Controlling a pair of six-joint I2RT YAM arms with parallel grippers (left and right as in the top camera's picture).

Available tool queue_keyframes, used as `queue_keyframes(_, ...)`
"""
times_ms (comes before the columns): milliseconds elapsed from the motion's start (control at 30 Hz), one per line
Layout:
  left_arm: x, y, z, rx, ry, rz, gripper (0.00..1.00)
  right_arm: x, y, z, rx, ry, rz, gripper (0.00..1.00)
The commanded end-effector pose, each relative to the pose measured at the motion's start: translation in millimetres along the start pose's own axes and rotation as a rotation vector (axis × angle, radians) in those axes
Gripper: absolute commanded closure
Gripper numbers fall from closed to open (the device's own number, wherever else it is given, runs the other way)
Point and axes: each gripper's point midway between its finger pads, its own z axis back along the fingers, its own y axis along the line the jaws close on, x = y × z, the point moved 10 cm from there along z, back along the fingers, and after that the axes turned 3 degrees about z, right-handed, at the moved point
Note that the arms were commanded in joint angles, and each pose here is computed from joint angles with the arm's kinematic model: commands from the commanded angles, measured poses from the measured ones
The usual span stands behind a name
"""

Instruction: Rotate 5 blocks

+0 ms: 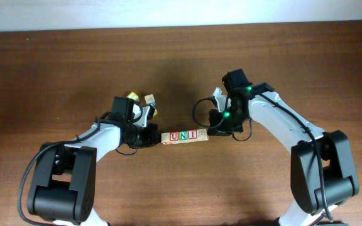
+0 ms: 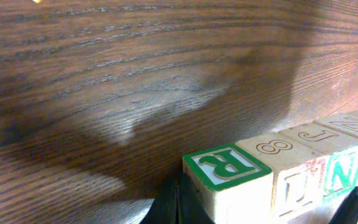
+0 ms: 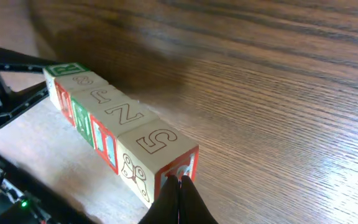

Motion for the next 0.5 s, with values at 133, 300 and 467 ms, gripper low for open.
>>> queue_keyframes(133,-6,-17,-6,-0.153,0.06,-0.037,1.0,2,1,-29,-0.016,0.051,-0.049,0.96)
queue_keyframes(300,-6,-17,-6,-0.153,0.061,-0.037,1.0,4,-6,-42,-0.056,0.069,-0.088,0.96)
queue_keyframes(467,-5,-15,-4,-0.151,0.057,-0.027,1.0,4,-10,-44,-0.077,0.073,-0.113,0.96)
